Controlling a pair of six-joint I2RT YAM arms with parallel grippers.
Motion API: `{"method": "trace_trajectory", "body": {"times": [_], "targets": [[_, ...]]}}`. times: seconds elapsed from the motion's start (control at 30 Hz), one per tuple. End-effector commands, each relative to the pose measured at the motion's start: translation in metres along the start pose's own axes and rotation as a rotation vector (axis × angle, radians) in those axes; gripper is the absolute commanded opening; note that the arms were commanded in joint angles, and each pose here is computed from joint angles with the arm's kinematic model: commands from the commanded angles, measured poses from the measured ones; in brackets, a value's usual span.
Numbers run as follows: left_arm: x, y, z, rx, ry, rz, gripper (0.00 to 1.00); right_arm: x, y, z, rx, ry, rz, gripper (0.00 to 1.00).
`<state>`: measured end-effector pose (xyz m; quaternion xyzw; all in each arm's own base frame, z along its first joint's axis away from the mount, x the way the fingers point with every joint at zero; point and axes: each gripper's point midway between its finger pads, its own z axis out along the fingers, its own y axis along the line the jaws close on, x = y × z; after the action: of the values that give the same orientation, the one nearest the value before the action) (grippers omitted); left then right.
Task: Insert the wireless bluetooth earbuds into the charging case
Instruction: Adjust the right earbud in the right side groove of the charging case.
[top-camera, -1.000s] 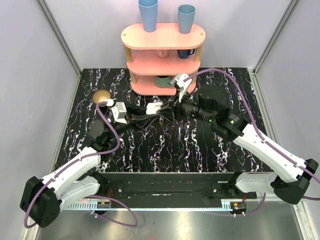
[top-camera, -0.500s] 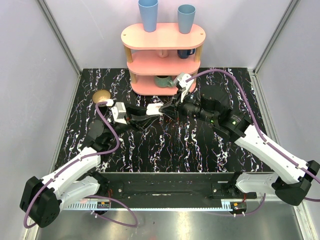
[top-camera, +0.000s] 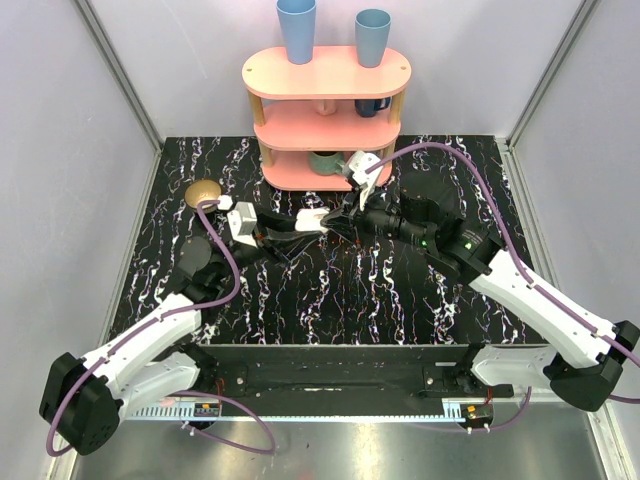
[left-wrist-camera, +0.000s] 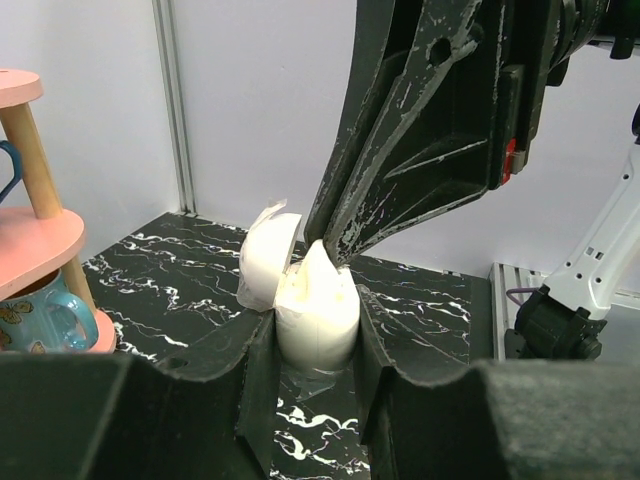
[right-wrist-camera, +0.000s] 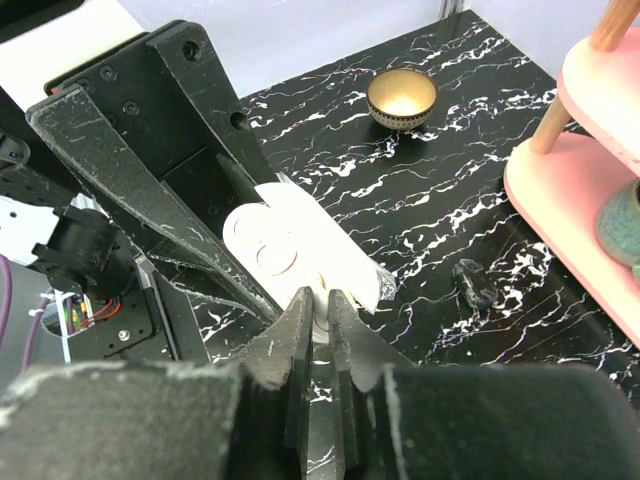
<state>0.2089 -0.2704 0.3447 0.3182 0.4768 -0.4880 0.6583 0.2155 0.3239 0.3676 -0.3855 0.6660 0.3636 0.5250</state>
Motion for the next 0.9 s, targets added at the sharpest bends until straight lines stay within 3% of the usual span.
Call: {"method": "trace_trajectory", "body": {"times": [0.0,0.87], "targets": [[-0.028,0.008,0.009,-0.041,-0.061,0.027,0.00,-0.011,0.034,-0.009,-0.138,-0.034,-0.074,0.04],[-0.013,0.006,0.012,-0.007,0.014,0.022,0.00,-0.015,0.032,-0.014,-0.118,-0.060,-0.185,0.00]]}}
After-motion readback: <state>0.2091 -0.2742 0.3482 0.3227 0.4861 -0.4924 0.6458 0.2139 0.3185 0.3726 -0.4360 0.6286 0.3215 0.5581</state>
